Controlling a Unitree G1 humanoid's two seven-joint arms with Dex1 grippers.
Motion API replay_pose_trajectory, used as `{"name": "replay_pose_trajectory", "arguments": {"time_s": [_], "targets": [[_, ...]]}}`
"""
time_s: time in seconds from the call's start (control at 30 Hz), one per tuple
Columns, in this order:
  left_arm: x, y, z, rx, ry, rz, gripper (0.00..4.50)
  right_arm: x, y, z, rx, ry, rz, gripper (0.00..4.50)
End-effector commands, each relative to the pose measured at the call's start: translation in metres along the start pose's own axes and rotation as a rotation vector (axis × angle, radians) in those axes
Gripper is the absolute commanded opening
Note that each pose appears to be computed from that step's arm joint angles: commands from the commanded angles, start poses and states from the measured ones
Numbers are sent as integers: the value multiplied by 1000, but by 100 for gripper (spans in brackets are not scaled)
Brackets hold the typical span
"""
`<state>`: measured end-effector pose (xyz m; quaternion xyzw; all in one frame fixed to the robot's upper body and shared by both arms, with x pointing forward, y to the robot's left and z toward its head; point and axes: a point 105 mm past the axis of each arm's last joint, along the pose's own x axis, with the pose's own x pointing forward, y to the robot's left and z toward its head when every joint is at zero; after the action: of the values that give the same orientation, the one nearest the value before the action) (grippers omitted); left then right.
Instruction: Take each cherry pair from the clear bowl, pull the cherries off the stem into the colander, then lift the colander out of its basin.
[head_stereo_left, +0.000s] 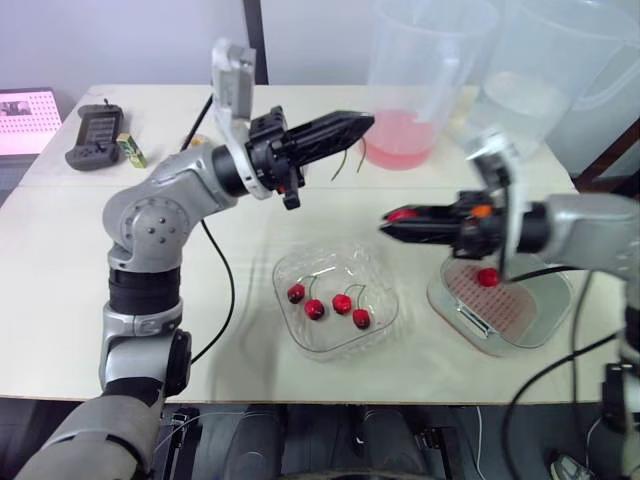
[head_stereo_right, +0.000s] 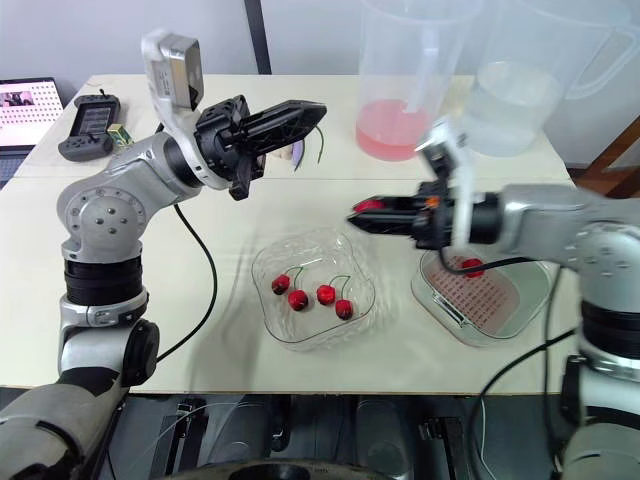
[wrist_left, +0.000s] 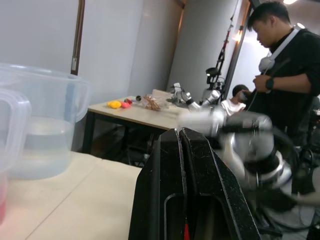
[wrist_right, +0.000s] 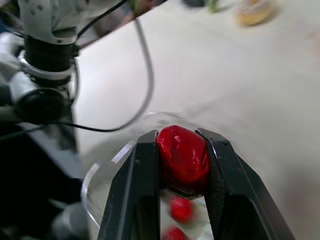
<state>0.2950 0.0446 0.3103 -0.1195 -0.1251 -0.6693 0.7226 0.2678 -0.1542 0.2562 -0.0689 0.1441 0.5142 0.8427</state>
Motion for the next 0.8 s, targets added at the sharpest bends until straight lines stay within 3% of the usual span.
{"name": "replay_pose_trajectory", "arguments": {"time_s": [0.03,0.17,0.37,0.5,0.63,0.7,0.8], "targets": [[-2,-3,7,50,-1,-16,0,-41,-27,-11,-145,175,-155,67],[-5,1,5,72,10,8,0,-84,-49,-49,-168,423,-234,67],[-11,-2,-9,80,61,0,0,-95,-56,-103,-203,655,-225,67],[-19,-1,-26,95,136,4,0,-93,-58,-116,-215,670,-231,238],[-24,-4,-30,99,158,-2,0,-95,-54,-106,-202,632,-221,447],[-28,-7,-31,98,173,-12,0,-95,-51,-90,-203,565,-207,447],[-34,-10,-29,100,191,-8,0,-85,-33,-39,-202,306,-119,447]]}}
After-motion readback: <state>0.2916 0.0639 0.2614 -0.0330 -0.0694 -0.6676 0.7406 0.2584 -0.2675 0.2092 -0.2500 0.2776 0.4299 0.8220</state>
